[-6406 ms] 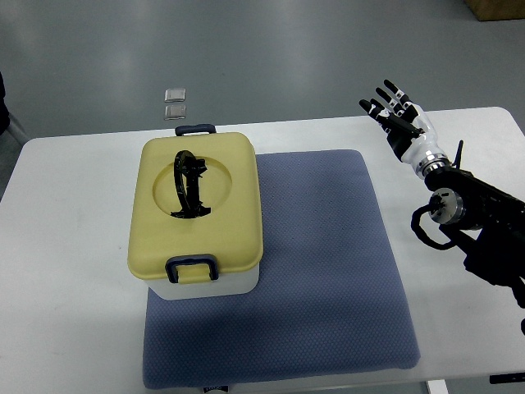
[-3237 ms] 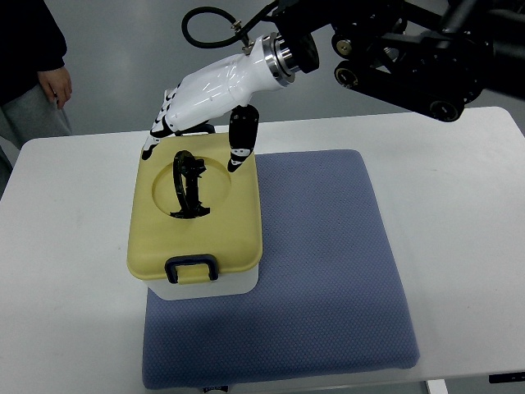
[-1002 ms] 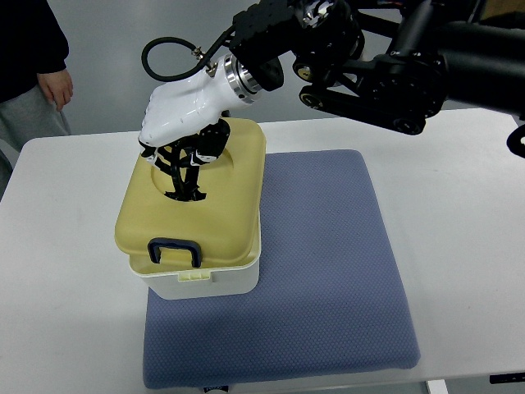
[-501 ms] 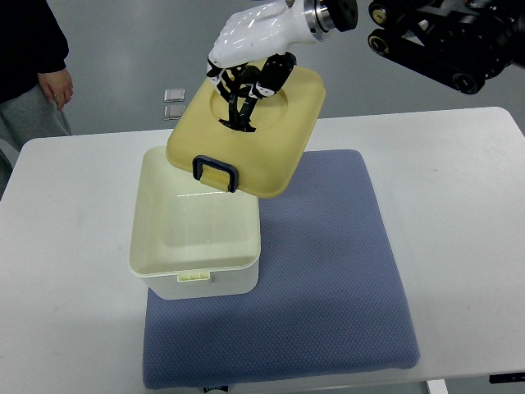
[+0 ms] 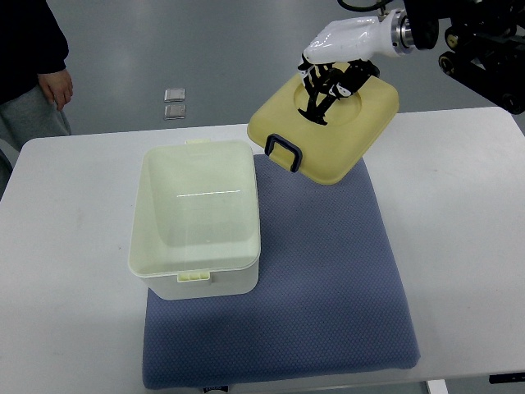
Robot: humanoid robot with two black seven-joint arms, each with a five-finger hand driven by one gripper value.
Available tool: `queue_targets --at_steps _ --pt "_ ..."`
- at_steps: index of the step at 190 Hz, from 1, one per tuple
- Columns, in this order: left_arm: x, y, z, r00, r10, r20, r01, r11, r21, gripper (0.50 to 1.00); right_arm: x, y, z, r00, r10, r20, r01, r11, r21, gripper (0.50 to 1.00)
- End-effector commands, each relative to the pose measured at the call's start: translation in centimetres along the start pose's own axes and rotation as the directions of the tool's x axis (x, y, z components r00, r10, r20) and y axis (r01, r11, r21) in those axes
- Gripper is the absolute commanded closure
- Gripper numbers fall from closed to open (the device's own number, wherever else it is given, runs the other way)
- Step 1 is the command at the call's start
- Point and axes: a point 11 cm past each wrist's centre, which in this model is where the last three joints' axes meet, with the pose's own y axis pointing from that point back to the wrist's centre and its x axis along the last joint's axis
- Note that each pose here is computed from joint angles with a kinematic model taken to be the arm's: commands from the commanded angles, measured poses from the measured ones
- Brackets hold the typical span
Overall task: Open white storage box with right hand
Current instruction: 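Lift the yellow lid off the box with the right hand, then lower the lid onto the mat beside the box and release it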
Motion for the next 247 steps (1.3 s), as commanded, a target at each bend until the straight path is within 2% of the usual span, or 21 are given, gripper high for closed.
queue_targets --at_steps 1,167,247 --pt "0.0 0.0 0.0 1.000 0.000 0.000 0.000 1.000 0.000 0.500 -2.2 -0.1 0.4 1.000 -0.014 0.025 0.014 1.000 -0.003 1.000" --pt "0.0 0.0 0.0 1.000 -0.001 0.000 0.001 1.000 0.000 0.500 -11.4 -2.2 -1.5 0.988 -0.093 0.123 0.087 0.995 0.050 1.000" --pt "0.0 0.0 0.0 1.000 0.000 0.000 0.000 1.000 0.000 0.500 -12.7 -3.0 -2.6 0.984 -0.104 0.142 0.094 0.993 0.077 1.000"
